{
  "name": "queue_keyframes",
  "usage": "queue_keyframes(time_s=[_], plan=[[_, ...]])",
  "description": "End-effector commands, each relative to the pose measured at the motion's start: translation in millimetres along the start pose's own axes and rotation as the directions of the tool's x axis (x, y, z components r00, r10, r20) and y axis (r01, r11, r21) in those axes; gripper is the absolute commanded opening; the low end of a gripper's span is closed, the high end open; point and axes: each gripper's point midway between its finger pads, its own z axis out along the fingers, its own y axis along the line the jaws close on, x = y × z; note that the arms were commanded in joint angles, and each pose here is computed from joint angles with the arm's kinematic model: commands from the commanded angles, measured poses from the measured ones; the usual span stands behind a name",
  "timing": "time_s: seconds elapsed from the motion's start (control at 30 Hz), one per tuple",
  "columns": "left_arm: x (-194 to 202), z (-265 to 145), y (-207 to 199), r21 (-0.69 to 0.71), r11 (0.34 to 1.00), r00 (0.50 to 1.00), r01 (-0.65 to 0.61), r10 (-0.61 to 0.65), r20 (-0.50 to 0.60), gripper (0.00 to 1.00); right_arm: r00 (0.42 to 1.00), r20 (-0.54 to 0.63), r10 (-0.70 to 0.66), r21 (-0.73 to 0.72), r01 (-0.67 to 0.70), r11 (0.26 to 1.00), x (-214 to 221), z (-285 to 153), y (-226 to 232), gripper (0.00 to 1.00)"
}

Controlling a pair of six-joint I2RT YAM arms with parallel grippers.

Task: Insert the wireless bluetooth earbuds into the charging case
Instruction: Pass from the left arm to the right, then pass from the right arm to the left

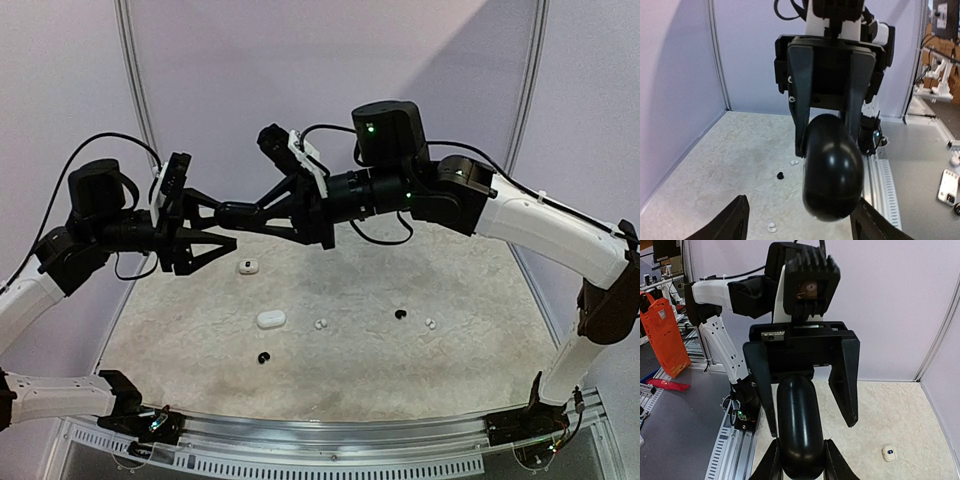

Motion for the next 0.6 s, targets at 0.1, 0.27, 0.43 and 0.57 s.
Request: queue_keyframes(time_s=[0.1,0.27,0.43,0.57], plan=[[-33,0,-8,0.041,0.999,0.976,-0.012,0.003,0.219,0.58,0.998,0.062,-0.013,0.016,0.012,1.000,-33,-25,5,0.00],[-32,3,-18,0.110,0.992,0.972,-0.066,0.039,0.230,0.59,0.999,0.033,0.029,0.067,-0.031,0.997,-33,-25,-5,0.00],[-37,3,-20,0.142,0.988,0.971,-0.064,0.029,0.239,0.55,0.999,-0.008,0.036,0.126,-0.035,0.991,-26,-23,-12,0.00],[-36,3,-19,0.144,0.988,0.971,-0.057,0.022,0.237,0.58,0.998,-0.051,0.029,0.143,-0.022,0.990,-20,-22,-10,0.00]])
